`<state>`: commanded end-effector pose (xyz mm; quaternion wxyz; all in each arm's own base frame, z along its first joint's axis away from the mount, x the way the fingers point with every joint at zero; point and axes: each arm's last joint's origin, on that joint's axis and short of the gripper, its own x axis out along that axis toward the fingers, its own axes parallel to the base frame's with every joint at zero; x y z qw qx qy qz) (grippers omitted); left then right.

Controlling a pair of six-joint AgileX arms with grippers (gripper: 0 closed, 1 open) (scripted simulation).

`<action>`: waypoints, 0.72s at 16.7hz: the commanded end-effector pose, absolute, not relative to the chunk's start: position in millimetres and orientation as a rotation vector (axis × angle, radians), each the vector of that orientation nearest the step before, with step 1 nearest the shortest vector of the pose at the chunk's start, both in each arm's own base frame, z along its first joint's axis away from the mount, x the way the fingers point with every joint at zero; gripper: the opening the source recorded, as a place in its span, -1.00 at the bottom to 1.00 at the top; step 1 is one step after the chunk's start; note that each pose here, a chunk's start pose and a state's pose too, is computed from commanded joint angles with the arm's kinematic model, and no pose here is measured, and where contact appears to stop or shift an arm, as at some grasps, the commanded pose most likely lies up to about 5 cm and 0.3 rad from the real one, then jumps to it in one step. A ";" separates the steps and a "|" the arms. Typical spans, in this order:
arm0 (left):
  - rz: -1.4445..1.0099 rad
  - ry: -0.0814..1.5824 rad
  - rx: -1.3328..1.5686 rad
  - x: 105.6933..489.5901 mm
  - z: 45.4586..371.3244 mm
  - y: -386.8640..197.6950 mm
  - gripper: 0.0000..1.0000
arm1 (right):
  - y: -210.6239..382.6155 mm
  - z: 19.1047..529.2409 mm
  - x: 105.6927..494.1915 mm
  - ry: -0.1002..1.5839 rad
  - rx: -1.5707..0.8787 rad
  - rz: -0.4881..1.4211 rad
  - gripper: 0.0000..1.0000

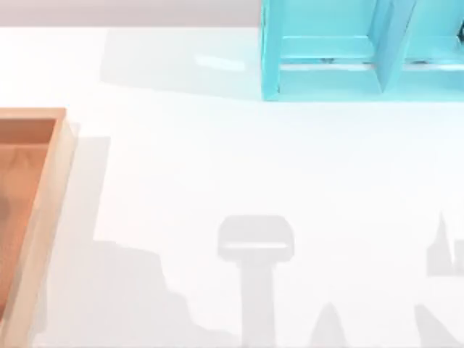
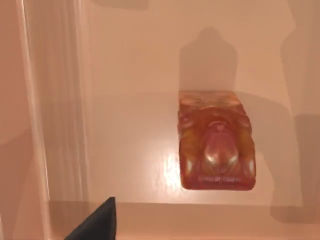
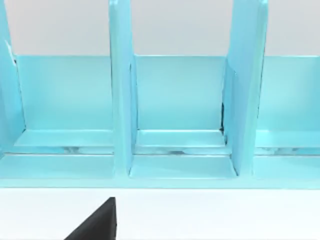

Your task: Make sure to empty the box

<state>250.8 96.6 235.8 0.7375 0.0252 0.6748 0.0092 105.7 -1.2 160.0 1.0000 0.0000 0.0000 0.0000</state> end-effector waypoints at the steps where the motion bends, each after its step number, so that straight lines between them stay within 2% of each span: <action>1: 0.011 1.519 0.045 255.4 233.9 101.8 1.00 | -1.2 160.0 105.7 0.000 0.000 0.000 1.00; 4: -0.004 1.571 0.029 261.8 231.1 109.3 1.00 | -1.2 160.0 105.7 0.000 0.000 0.000 1.00; 12: 0.000 1.556 0.034 252.3 231.2 104.1 1.00 | -1.2 160.0 105.7 0.000 0.000 0.000 1.00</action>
